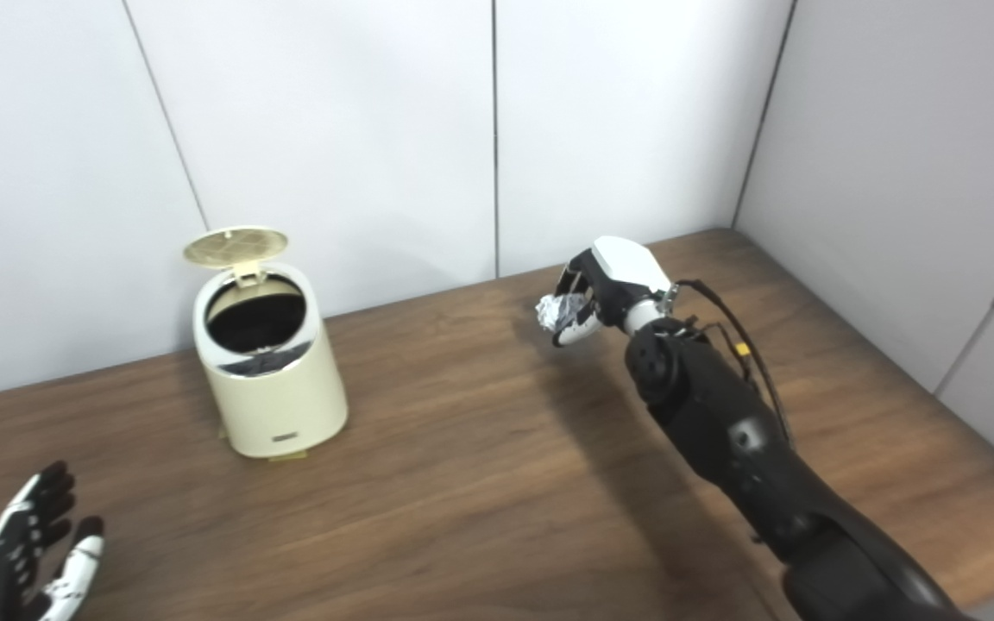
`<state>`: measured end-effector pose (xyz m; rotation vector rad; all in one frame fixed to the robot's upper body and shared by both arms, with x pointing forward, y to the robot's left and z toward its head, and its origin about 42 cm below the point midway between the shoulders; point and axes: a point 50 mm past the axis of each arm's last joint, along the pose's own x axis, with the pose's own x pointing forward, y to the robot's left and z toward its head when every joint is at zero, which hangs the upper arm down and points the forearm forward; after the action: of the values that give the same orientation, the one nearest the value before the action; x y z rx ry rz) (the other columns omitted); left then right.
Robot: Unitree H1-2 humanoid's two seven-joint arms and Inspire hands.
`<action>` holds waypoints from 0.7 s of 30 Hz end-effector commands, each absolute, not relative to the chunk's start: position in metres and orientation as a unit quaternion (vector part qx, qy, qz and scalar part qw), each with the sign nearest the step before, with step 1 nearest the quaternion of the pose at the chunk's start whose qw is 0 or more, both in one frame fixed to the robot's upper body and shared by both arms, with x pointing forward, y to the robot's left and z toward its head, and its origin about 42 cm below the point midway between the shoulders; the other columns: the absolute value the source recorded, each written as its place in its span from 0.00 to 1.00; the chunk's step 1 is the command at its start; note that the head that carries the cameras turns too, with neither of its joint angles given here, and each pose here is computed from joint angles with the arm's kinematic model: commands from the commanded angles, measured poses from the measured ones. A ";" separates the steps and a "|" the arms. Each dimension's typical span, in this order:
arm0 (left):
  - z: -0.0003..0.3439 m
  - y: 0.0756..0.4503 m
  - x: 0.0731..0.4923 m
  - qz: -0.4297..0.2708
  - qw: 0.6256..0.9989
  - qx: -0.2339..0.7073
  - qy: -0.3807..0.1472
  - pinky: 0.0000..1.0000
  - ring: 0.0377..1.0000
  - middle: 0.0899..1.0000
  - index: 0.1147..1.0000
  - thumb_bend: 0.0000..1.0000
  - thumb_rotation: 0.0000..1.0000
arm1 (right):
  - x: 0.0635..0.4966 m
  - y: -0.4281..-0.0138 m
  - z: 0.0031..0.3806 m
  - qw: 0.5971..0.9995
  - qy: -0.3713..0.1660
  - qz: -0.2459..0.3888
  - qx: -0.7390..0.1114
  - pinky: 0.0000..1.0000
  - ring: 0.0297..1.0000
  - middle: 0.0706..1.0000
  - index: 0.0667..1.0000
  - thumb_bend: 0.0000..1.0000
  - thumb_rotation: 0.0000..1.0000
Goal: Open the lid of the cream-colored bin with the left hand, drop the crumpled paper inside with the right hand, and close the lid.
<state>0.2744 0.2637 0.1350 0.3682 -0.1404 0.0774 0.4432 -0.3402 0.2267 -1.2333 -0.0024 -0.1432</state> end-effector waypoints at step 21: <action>0.123 0.239 0.270 0.047 0.980 0.173 -0.090 0.88 0.89 0.89 0.93 0.47 0.56 | 0.372 -0.185 0.320 0.839 -0.292 0.020 -0.458 0.33 0.37 0.48 0.48 0.50 0.00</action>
<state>0.2692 0.2527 0.1283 0.3668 -0.1687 0.0942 0.3708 -0.1945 0.2880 -0.9785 -0.4672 0.0647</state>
